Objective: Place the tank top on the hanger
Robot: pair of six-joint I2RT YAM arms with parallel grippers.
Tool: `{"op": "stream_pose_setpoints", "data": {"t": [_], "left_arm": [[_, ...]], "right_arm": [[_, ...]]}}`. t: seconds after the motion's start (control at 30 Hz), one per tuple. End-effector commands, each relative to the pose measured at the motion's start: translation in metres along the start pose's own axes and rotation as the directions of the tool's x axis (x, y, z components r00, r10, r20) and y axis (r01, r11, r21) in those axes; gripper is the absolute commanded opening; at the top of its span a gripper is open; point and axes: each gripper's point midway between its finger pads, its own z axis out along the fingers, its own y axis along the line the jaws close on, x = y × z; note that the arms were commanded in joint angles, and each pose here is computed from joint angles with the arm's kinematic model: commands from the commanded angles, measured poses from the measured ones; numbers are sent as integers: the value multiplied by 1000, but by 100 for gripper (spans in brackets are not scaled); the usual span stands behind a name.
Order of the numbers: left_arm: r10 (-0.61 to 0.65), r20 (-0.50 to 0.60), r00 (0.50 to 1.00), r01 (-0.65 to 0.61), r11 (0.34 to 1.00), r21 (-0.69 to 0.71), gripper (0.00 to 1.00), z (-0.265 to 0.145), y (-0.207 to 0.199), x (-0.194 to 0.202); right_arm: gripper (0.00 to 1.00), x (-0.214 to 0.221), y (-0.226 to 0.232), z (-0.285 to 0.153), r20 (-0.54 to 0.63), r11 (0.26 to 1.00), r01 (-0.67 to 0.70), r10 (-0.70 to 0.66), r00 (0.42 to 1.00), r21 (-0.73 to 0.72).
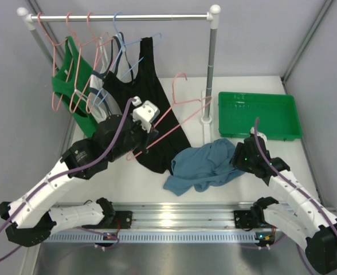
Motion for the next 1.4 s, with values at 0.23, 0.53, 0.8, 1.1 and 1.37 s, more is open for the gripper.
{"op": "stream_pose_setpoints", "data": {"t": [0.23,0.53,0.8,1.1,1.37], "left_arm": [[-14,-177,984,69,948,310,0,-16,-56,71],[-21,-269,963,129,911,393,0,-21,-74,105],[-11,-343,939,161,896,414,0,-12,-83,130],[-7,-406,914,208,866,455,0,-4,-97,150],[-57,-347,936,221,863,455,0,13,-102,137]], "right_arm": [[40,2,7,14,8,999,-32,32,999,-16],[8,-4,16,5,18,998,-23,24,1000,-63],[1,-56,45,-64,159,981,-21,53,986,-193],[0,-68,58,-104,187,961,-6,60,980,-278],[0,-51,56,-91,144,958,-17,61,988,-285]]}}
